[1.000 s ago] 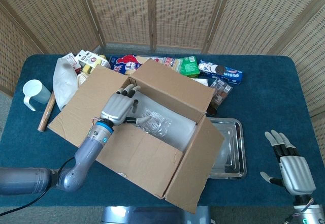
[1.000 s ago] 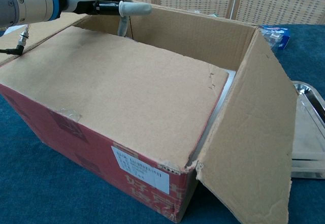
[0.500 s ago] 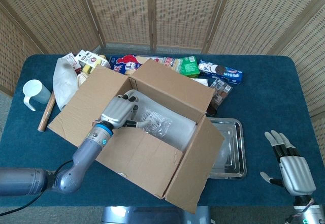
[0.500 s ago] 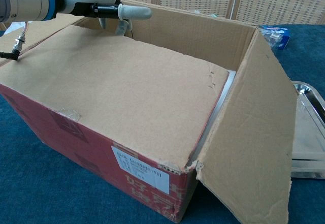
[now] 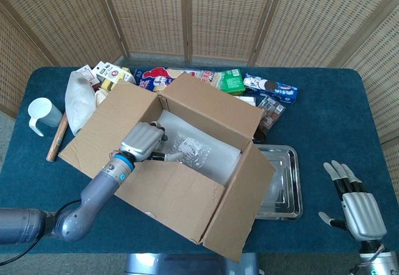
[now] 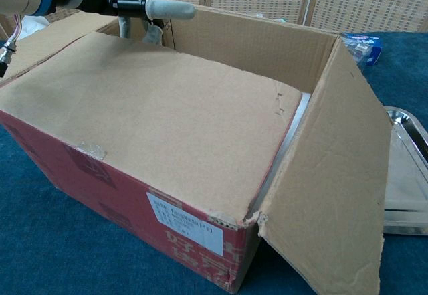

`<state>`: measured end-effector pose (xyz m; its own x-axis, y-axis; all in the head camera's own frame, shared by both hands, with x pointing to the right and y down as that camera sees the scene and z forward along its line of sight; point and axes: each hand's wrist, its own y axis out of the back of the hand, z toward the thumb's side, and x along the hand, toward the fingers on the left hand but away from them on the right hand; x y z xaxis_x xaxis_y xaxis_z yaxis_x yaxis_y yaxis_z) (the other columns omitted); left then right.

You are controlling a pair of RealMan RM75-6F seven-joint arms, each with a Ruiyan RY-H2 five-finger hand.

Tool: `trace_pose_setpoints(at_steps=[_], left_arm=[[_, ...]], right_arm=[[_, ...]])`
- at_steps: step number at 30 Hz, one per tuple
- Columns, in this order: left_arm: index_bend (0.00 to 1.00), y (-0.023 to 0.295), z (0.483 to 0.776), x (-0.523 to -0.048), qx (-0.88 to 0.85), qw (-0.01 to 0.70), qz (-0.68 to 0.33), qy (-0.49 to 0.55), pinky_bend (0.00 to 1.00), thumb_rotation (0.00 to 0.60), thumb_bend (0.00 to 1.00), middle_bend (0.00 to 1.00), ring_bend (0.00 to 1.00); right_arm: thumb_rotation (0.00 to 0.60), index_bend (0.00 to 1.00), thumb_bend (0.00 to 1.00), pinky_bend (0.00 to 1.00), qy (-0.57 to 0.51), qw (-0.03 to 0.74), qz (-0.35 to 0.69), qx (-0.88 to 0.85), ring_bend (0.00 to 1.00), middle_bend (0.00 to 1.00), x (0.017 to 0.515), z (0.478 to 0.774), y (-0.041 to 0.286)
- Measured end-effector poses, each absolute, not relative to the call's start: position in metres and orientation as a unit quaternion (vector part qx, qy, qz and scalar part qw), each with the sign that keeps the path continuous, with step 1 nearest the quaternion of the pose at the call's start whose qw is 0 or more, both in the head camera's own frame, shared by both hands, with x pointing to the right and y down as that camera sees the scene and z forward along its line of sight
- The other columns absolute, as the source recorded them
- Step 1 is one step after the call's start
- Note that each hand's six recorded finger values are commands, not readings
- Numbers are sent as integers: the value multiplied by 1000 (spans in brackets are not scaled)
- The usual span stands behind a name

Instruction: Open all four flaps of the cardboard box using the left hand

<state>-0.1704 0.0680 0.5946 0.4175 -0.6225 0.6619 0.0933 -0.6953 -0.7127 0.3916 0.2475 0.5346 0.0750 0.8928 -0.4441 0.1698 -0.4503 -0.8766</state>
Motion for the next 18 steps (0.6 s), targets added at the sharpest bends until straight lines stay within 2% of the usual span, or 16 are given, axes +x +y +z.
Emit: trace_pose_setpoints(at_steps=[10, 18], left_arm=[[713, 73, 591, -178, -774, 343, -508, 159, 516, 0, 0, 582, 422], [713, 71, 576, -181, -796, 300, -493, 183, 526, 0, 0, 598, 443]], right_arm=[[600, 0, 0, 210, -404, 334, 545, -655, 0, 0, 390, 535, 249], [600, 0, 0, 211, -403, 336, 544, -655, 0, 0, 389, 534, 249]])
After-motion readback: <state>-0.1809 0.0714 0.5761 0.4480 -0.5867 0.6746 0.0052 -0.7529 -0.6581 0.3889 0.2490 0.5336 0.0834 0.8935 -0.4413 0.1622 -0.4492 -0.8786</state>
